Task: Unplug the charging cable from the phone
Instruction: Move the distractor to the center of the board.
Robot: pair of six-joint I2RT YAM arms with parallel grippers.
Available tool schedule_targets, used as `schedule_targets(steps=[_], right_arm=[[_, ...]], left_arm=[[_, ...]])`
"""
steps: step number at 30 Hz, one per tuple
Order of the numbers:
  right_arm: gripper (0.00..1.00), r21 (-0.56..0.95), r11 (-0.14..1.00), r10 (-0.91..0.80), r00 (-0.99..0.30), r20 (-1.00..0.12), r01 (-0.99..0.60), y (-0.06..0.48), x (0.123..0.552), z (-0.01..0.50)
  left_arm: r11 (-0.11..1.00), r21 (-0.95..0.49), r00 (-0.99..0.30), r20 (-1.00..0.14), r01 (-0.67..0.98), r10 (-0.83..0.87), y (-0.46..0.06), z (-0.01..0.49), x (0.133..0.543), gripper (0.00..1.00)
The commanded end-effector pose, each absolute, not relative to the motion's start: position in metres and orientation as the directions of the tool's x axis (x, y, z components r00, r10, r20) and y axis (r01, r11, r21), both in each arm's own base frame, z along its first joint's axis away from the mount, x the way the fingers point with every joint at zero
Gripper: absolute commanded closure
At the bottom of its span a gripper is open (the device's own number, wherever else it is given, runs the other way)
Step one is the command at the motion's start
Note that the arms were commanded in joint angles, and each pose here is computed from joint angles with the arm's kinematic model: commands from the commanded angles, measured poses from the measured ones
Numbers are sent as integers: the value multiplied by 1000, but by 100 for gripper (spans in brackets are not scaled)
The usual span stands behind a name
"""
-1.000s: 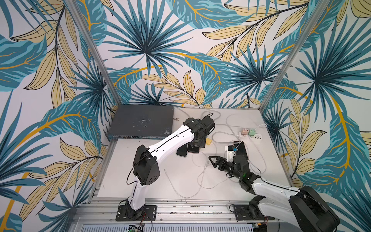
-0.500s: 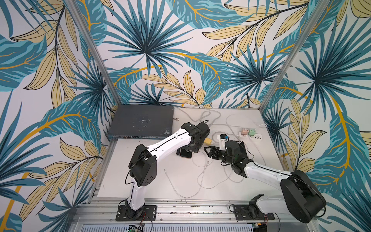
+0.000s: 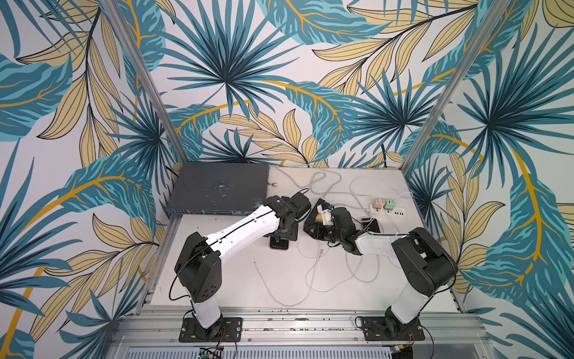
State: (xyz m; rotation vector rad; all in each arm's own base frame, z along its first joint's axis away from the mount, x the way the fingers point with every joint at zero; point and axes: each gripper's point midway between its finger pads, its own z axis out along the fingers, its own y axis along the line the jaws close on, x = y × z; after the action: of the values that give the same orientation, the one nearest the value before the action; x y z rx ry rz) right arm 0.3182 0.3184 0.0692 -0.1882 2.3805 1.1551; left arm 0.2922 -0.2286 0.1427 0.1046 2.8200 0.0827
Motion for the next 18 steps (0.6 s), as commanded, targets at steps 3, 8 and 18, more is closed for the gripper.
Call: schedule_targets(steps=[3, 8, 18], right_arm=[[74, 717, 606, 77, -871, -485, -345, 328, 332, 72], [73, 688, 650, 95, -863, -495, -323, 328, 353, 65], [73, 601, 768, 177, -828, -533, -222, 288, 421, 48]], left_arm=[[998, 14, -934, -351, 69, 69, -243, 148, 297, 52], [997, 14, -934, -350, 71, 71, -243, 145, 297, 52], [997, 8, -937, -341, 78, 76, -245, 139, 296, 52]])
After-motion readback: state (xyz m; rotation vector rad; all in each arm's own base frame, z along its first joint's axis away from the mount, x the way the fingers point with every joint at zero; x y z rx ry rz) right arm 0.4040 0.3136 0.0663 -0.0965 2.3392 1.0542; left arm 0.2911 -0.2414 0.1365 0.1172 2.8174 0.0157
